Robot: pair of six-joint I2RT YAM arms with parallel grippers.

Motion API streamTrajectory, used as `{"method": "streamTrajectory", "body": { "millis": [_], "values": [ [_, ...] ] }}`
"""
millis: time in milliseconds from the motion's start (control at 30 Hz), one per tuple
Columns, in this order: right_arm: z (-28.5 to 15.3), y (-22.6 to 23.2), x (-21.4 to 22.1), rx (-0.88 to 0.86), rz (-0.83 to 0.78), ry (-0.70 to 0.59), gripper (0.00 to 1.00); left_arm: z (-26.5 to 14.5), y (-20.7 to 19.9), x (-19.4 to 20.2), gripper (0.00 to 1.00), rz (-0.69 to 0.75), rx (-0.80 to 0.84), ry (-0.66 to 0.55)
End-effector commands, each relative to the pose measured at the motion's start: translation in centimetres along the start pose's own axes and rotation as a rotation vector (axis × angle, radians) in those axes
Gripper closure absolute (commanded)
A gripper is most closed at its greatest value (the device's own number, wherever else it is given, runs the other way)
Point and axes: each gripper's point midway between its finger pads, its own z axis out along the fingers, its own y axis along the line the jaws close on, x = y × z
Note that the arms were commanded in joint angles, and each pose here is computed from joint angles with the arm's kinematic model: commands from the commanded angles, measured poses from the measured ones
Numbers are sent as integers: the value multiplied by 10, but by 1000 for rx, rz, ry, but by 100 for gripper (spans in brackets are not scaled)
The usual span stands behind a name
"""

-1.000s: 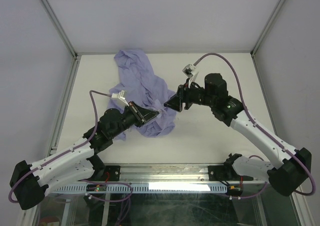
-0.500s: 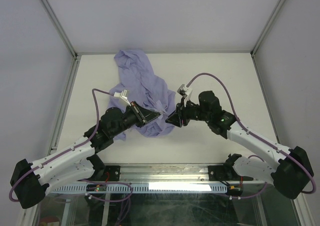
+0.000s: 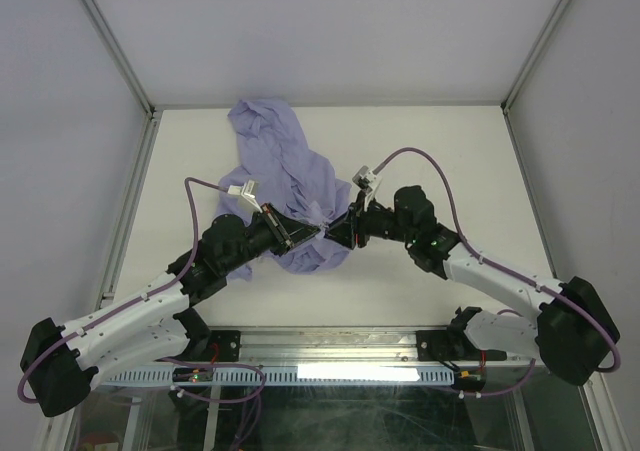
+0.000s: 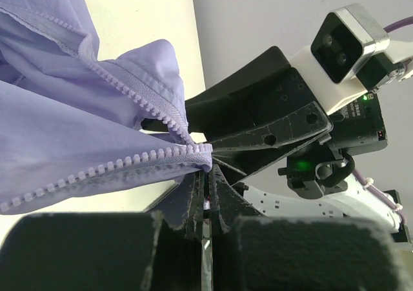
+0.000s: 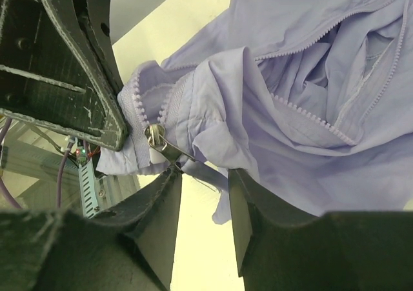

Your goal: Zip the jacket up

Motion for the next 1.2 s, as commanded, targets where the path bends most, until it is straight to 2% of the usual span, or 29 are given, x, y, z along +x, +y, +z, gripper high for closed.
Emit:
{"method": "streamTrajectory", "body": {
  "millis": [0, 133, 200, 233, 267, 533, 733, 1000, 1167],
  "values": [
    [6, 10, -27, -43, -46, -98, 64, -5, -36, -8, 100, 27, 101, -16],
    [4, 10, -22, -39, -54, -70, 80, -5, -33, -9, 100, 42, 83, -19],
    [-1, 12, -21, -29, -37, -42, 80, -5, -29, -9, 100, 55, 65, -19],
    [-4, 12, -21, -22, -68, -28, 93, -4, -26, -9, 100, 64, 54, -18],
    [-7, 13, -24, -16, -97, -16, 100, -4, -23, -8, 100, 75, 38, -13],
    [-16, 29, -50, -35, -170, 107, 100, 3, -6, 2, 100, 257, -71, 91],
    [-11, 36, -78, -47, -213, 80, 100, 6, -8, 11, 100, 345, -61, 157],
    [29, 32, -90, -100, -180, 132, 100, 10, -35, 33, 100, 477, 33, 229],
    [56, 36, -90, -137, -125, 216, 100, 9, -35, 37, 100, 488, 29, 226]
  ]
}}
